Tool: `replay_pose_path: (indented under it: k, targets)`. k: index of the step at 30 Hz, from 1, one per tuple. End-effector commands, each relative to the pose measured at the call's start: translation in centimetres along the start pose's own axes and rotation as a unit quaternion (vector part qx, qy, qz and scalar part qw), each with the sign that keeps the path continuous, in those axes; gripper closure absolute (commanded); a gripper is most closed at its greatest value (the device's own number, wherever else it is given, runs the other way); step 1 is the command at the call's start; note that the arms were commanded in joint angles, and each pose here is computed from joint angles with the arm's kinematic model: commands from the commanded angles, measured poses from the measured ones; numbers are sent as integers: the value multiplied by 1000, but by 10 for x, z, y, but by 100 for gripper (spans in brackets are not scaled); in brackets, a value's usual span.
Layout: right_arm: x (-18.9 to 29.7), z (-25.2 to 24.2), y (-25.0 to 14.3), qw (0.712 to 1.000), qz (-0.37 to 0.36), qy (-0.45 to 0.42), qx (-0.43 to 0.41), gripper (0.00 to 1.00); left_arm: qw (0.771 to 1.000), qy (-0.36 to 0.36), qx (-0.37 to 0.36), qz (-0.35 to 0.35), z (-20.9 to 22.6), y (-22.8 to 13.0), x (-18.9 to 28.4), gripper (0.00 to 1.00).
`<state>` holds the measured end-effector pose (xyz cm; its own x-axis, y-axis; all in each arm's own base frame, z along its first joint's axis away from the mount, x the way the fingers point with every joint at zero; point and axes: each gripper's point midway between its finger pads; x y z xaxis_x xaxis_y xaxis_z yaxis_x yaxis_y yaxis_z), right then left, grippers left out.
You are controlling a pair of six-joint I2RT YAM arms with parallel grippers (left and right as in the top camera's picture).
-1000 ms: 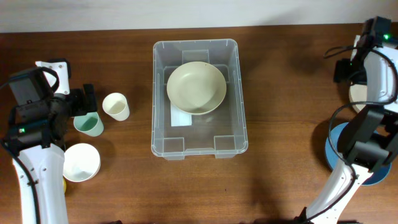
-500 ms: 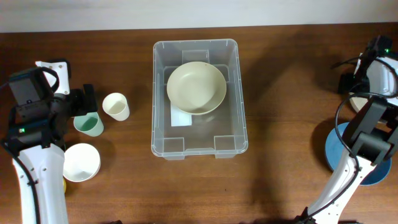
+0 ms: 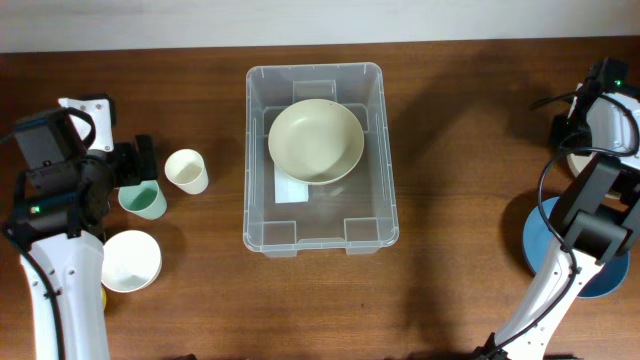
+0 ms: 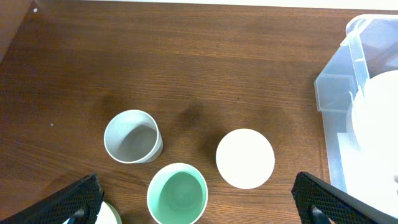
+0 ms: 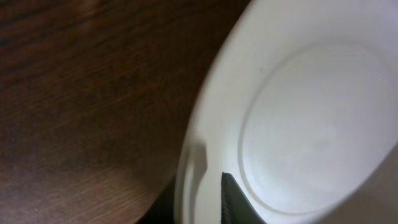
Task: Pack container
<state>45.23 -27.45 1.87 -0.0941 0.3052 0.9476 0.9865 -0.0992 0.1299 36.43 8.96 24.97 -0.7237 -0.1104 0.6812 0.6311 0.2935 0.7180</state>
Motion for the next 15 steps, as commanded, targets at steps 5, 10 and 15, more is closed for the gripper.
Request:
replay_pose_path:
  k: [5,10,15]
  targets:
    - [-8,-3,2,1000,-2,-9,-2,96,1000,-11,-8,-5,-5,4,2,1]
    - [-7,-4,5,1000,-9,-11,-4,96,1000,-11,-8,-5,-5,4,2,1]
    - [7,-9,13,999,-27,-18,-7,96,1000,-11,-8,-6,-5,4,2,1]
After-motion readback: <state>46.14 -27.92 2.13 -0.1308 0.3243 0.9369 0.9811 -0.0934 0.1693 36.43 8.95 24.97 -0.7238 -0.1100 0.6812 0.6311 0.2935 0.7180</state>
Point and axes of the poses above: each gripper's point midway between its finger pads, its own x axis back along the fingers, its own z axis along the line the jaws close on, y = z × x, and after that the axes turned 15 degrees about x, right-handed
